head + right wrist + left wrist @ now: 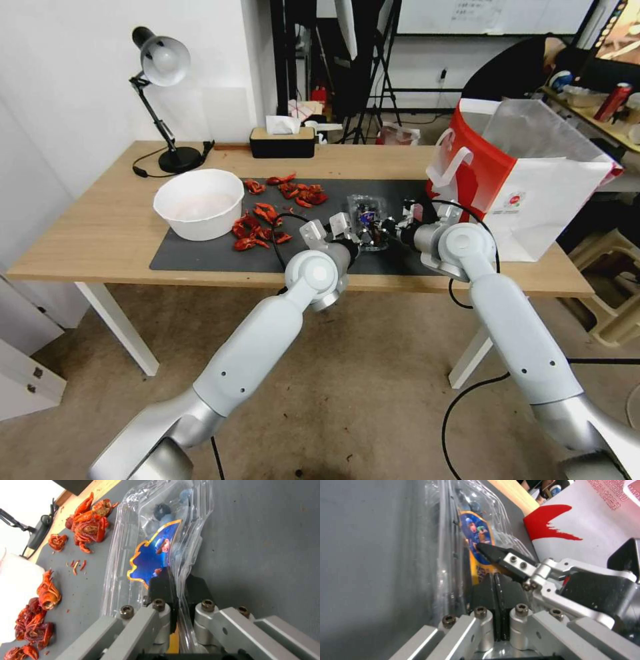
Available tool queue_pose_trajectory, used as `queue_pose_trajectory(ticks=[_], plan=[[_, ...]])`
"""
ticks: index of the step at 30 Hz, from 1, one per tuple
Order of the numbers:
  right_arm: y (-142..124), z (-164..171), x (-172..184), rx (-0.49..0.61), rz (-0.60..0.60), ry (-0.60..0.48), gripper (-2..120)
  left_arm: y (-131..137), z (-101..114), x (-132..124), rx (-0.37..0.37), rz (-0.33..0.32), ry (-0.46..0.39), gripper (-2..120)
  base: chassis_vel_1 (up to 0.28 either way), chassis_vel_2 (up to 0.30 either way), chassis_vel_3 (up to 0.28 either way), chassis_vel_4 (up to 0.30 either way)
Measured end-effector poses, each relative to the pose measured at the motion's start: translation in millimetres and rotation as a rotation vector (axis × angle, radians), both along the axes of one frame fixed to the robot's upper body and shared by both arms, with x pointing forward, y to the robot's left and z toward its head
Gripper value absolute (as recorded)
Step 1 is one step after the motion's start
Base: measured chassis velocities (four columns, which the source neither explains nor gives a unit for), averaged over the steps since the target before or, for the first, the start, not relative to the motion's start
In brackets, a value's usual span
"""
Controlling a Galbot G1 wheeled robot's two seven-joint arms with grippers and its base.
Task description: Close the takeout container lid, then place the container into the takeout bag.
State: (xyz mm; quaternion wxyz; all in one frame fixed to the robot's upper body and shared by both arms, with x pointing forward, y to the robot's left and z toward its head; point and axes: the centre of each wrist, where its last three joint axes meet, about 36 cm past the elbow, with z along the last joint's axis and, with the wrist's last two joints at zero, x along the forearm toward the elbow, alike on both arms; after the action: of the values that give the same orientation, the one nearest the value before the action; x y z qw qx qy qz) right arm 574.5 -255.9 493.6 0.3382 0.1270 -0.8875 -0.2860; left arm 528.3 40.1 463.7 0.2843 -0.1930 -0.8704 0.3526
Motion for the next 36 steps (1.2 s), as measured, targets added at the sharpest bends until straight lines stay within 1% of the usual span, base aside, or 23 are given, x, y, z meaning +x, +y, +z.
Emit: queue_pose_trajectory(ticks=[4,5,10,13,14,15,22,24,26,31,36], plan=[[0,2,1,-0.001,-0.001,-0.002,1,10,-1,-6,0.011,0.0,0.0,0,0.0,0.0,0.0,0.0],[-1,2,1,0.0,-0.002,-0.003,1,17,-1,-10,0.014,-0.001,-0.002,0,0.0,0.0,0.0,0.0],[-2,3,0,0.001,-0.005,-0.005,1,27,-3,-19,0.017,0.001,-0.001,0,0.0,0.0,0.0,0.0],[-4,4,0,0.001,-0.006,-0.007,1,39,-4,-32,0.014,0.008,-0.005,0,0.0,0.0,0.0,0.0],[-4,4,0,0.001,-0.006,-0.007,1,39,-4,-32,0.014,0.008,-0.005,0,0.0,0.0,0.0,0.0],[-6,5,0,0.001,-0.01,-0.01,1,47,-5,-36,0.019,0.015,-0.002,0,0.0,0.0,0.0,0.0],[-5,7,-4,0.001,-0.006,-0.017,1,73,3,-54,-0.002,0.046,-0.024,0,0.0,0.0,0.0,0.0],[-5,7,-4,0.001,-0.005,-0.017,1,75,3,-56,-0.002,0.048,-0.025,0,0.0,0.0,0.0,0.0],[-5,6,-5,0.001,-0.005,-0.017,1,80,5,-65,-0.01,0.052,-0.03,0,0.0,0.0,0.0,0.0],[-4,6,-5,0.003,-0.003,-0.018,1,85,7,-74,-0.015,0.054,-0.034,0,0.0,0.0,0.0,0.0],[-2,7,-6,0.006,0.0,-0.02,1,99,4,-85,-0.02,0.073,-0.04,0,0.0,0.0,0.0,0.0]])
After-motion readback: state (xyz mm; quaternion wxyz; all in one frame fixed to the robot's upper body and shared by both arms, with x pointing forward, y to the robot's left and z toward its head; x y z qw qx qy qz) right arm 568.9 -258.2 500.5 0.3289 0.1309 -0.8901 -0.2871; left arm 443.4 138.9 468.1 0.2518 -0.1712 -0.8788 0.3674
